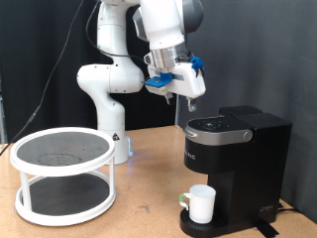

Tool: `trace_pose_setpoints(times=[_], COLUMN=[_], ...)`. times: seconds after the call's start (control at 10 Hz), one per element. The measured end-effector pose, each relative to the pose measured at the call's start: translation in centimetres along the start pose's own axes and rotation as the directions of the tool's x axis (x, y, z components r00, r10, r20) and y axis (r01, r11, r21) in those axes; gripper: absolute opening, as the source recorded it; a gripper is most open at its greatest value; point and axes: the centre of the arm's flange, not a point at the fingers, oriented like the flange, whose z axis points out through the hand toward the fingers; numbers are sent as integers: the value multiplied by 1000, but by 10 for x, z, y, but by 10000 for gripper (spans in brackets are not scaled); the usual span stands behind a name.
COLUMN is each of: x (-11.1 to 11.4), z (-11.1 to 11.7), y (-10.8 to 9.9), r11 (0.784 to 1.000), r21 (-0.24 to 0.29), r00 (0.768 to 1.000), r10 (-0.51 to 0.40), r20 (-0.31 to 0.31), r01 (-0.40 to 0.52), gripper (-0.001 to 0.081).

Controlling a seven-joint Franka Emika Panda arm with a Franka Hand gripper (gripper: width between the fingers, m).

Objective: Make a cup of coffee with the keurig machine

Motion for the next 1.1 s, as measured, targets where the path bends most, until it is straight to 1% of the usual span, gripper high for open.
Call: trace_pose_setpoints(times=[0.1,0.2,0.3,0.4,0.5,0.7,0.9,1.1], x=[-7,-16,-28,-40,-52,-77,-97,-108], z=[-7,-18,-27,-36,-43,-57,-60,-51], y=[-2,-3,-1,2,4,5,0,-6], r11=[1000,999,999,999,998,996,995,995], r21=[14,32,36,30,24,31,40,26], r00=[999,998,999,999,994,972,957,952], r10=[-8,-20,-37,-44,-53,-71,-76,-88], r20=[45,62,32,-26,-99,-225,-281,-292], r01=[8,18,36,44,56,80,91,100], gripper=[734,734,734,734,734,734,734,734])
